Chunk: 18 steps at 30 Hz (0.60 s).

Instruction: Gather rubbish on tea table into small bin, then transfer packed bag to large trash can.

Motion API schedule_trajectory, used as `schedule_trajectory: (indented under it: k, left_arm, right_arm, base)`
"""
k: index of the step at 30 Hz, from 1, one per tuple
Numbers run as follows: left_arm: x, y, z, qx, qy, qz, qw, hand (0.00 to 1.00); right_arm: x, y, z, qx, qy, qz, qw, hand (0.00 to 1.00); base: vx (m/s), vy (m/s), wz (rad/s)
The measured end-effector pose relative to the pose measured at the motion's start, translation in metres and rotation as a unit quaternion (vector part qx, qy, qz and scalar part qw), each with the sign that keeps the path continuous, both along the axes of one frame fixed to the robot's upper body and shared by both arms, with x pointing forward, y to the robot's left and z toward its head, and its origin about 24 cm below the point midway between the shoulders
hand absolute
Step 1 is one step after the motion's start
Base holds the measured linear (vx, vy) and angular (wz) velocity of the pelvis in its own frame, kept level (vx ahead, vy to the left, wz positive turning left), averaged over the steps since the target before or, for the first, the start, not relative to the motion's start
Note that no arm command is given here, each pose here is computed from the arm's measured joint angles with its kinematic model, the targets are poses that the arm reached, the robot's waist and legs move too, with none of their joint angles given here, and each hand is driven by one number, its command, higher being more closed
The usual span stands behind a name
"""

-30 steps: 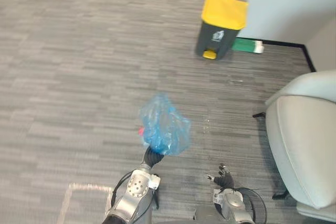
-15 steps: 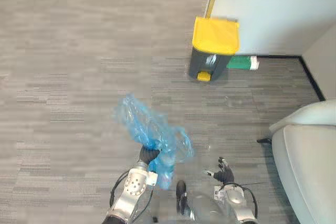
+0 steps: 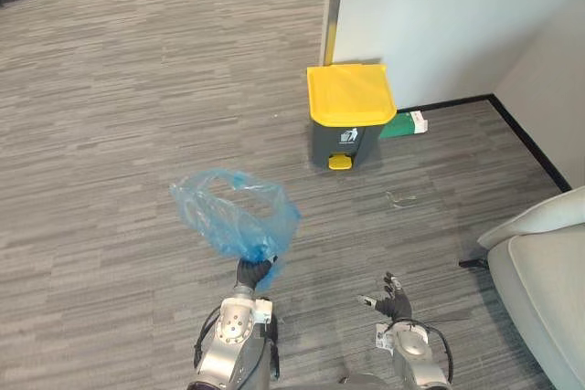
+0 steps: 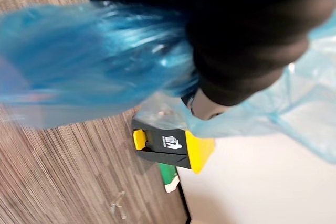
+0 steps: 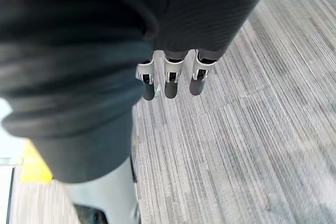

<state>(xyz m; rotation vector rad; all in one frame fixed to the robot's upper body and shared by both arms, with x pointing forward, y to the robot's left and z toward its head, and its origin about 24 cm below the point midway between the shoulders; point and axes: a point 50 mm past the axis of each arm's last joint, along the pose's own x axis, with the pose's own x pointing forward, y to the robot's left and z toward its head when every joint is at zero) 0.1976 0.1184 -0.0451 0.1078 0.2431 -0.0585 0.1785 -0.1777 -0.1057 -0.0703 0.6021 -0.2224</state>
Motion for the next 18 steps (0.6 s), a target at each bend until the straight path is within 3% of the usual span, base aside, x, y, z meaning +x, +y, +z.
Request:
schedule_trajectory:
  k: [8,18]
  left_arm:
    - [0.006,0.002,0.003,0.015,-0.007,-0.015,1.000,1.00]
    - [0.021,-0.020,0.006,0.008,-0.015,-0.050,0.999,1.00]
  right_arm:
    - [0.003,0.007,0.001,-0.006,-0.001,0.022,1.000,0.00]
    - [-0.005,-0.009,0.000,-0.023,0.007,0.007,1.000,0.00]
  base:
    - [0.35,0.007,-0.23]
    - [0.43,-0.221,0.26]
